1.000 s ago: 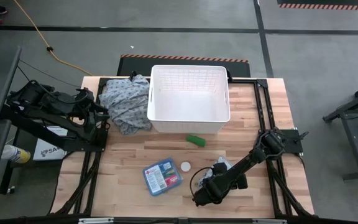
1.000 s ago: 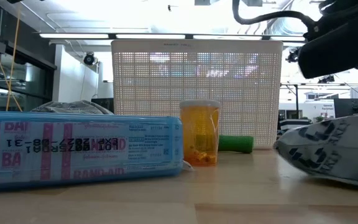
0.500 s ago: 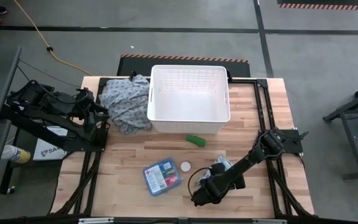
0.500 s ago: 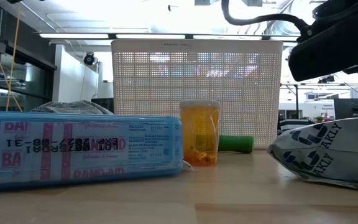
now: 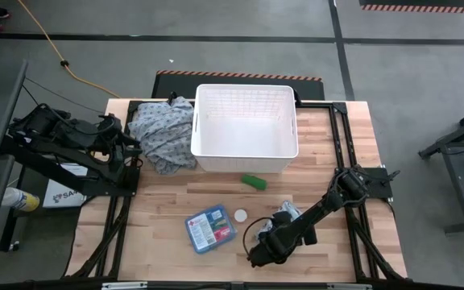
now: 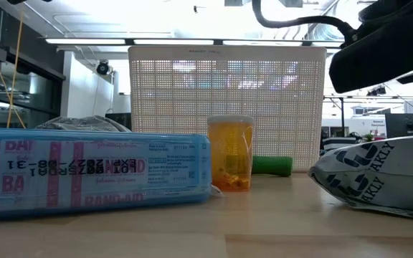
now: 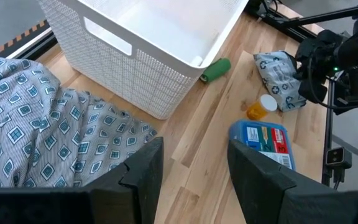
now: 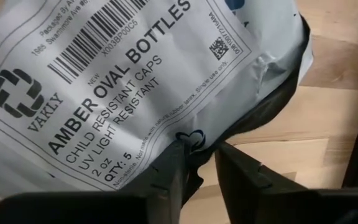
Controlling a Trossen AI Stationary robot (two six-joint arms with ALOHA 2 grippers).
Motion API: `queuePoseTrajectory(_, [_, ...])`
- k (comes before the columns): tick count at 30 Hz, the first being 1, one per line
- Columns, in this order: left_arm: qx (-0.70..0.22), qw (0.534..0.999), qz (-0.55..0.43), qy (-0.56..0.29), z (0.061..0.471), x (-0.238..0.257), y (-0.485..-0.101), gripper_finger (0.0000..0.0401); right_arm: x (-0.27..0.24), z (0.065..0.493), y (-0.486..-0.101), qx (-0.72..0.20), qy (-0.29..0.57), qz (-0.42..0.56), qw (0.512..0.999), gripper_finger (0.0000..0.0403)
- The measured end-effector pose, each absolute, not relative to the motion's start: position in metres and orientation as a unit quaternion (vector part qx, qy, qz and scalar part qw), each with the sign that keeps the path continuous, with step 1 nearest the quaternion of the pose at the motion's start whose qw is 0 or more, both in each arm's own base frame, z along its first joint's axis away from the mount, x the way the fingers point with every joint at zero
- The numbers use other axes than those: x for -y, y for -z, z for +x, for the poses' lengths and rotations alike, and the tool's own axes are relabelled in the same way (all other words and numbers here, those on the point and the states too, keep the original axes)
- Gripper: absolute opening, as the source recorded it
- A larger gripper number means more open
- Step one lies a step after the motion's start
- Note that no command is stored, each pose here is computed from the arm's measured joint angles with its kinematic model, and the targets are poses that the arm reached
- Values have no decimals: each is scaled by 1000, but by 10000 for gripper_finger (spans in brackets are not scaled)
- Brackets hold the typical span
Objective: Pick & place medical supplies in basket/bin
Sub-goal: Put the blue mailer bag into the white bin
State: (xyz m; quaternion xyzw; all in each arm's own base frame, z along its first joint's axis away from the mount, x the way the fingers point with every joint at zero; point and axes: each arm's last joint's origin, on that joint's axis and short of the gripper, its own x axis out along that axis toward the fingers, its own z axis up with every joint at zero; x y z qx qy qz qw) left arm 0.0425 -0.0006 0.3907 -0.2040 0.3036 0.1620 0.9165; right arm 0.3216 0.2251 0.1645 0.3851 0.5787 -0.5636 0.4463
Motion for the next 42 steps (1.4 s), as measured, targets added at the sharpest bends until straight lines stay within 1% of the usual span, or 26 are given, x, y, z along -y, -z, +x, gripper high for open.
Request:
queuePoseTrajectory(6, [-303,917,-204,-162,42,1,-391,211,-222,324,-165,-580,562,388,444,33])
queuePoseTrajectory(11, [-303,917,-204,-162,42,1,-391,211,-219,329,-164,-572,554,392,461,4])
queuePoseTrajectory(36, [-303,917,-204,-162,43,1,-391,211,-216,329,-165,-568,560,379,468,0])
queuePoseTrajectory(42, [-303,917,-204,-162,43,1,-391,211,-213,325,-174,-566,560,378,473,0])
